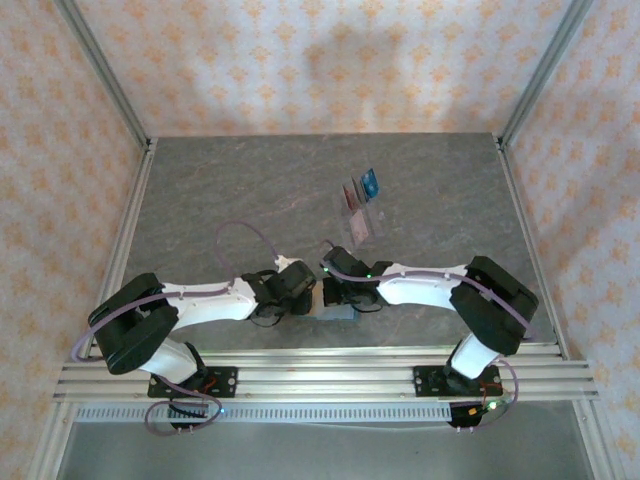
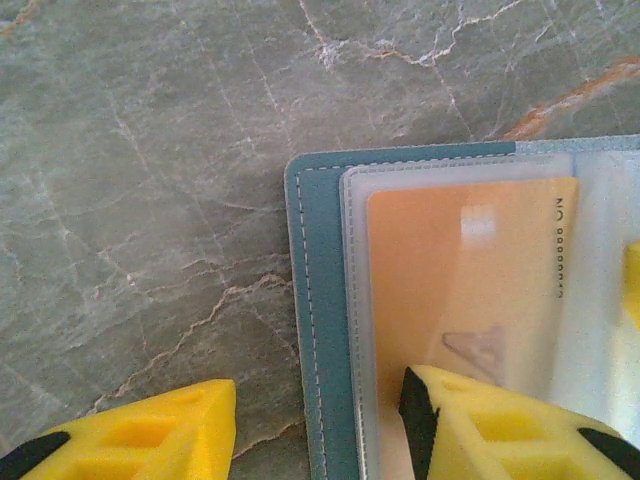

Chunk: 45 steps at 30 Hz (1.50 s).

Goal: Put the credit cards into the card holder
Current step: Flip over the card slot in the card holder.

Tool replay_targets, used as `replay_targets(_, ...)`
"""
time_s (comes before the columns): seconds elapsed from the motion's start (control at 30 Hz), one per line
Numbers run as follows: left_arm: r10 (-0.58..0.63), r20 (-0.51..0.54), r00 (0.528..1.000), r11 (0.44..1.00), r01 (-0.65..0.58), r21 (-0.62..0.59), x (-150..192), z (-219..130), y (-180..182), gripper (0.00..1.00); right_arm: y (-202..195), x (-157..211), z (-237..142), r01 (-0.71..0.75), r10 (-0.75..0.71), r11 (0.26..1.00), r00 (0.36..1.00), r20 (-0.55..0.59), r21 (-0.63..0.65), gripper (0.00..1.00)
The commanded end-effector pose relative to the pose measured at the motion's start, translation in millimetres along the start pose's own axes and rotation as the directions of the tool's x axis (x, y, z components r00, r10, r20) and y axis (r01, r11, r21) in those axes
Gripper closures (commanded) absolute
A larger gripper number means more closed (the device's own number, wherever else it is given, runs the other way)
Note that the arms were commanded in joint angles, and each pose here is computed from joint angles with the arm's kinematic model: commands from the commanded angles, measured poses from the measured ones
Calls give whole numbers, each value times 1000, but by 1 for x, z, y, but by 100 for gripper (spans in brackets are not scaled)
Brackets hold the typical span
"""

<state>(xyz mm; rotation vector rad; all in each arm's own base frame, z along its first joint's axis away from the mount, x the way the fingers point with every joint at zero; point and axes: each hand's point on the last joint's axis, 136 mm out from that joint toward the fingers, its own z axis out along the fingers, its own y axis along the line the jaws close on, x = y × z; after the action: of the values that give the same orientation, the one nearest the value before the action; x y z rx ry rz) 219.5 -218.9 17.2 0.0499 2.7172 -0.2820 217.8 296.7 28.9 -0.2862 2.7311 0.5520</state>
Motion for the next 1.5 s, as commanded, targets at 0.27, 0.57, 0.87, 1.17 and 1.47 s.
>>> replay_targets(0.27,-19,-70,997,999,22,43,25,10,-6,52,33,-2,7,-51,48,987,999,-22,-152,93)
replay_targets(0.57,-47,-6,999,998,48,35,16,-20,7,50,32,-14,14,-93,92,986,996,-14,-136,84)
replay_targets(0.87,-26,15,1000,999,26,37,19,-36,21,46,37,-21,10,-84,82,988,996,-19,-131,77)
replay_targets(1.17,28,6,1000,997,-29,78,19,-39,12,39,50,-28,17,-70,63,988,997,-54,-137,76)
replay_targets(1.47,59,-30,998,996,-57,67,20,-23,4,37,55,-30,25,-63,53,989,996,-77,-131,76)
